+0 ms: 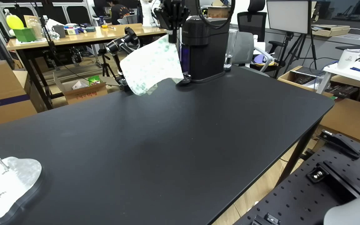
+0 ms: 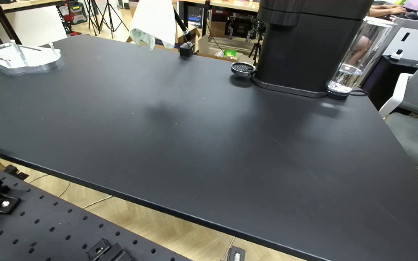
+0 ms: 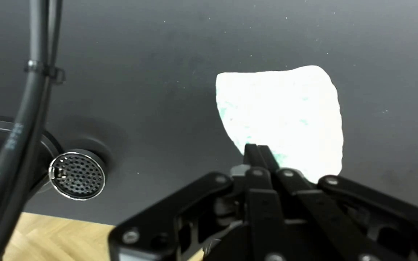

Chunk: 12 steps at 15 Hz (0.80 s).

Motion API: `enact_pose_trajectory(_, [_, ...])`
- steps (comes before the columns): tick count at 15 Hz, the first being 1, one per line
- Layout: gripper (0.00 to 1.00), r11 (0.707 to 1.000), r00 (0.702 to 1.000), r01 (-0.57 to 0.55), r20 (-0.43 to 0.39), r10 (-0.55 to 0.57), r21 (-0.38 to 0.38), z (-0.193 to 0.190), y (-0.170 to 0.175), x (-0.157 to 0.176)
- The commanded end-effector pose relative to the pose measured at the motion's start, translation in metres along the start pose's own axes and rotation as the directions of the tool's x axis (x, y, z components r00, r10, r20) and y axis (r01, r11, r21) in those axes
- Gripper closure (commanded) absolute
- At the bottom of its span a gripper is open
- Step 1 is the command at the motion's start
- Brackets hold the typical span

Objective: Remove the towel from the bar and put it on the table

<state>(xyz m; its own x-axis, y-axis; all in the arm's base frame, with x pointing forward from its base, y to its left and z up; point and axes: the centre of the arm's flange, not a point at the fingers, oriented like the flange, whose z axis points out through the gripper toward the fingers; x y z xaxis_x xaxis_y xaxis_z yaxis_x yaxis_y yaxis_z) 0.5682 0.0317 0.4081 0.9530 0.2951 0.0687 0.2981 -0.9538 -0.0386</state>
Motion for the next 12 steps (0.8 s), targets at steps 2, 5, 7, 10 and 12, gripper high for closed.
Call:
enact_pose_trajectory(2, [1.0,0.997,0.997,-0.078,-0.03,0.077,-0.022,-0.045,0.011,-0.055])
enact_pose_trajectory(5, [1.0,0.988,0.988,-0.151,-0.045,0.15,-0.033,-0.053,0.028,-0.085])
enact_pose_trajectory(7, [1.0,0.975,0.975,-0.219,-0.047,0.217,-0.047,-0.05,0.042,-0.102])
enact_pose_trajectory(10, [1.0,0.947,0.949,-0.315,-0.024,0.314,-0.056,-0.036,0.064,-0.12])
enact_pose_trajectory(12, [1.0,0.93,0.931,-0.363,0.003,0.364,-0.062,-0.02,0.075,-0.125])
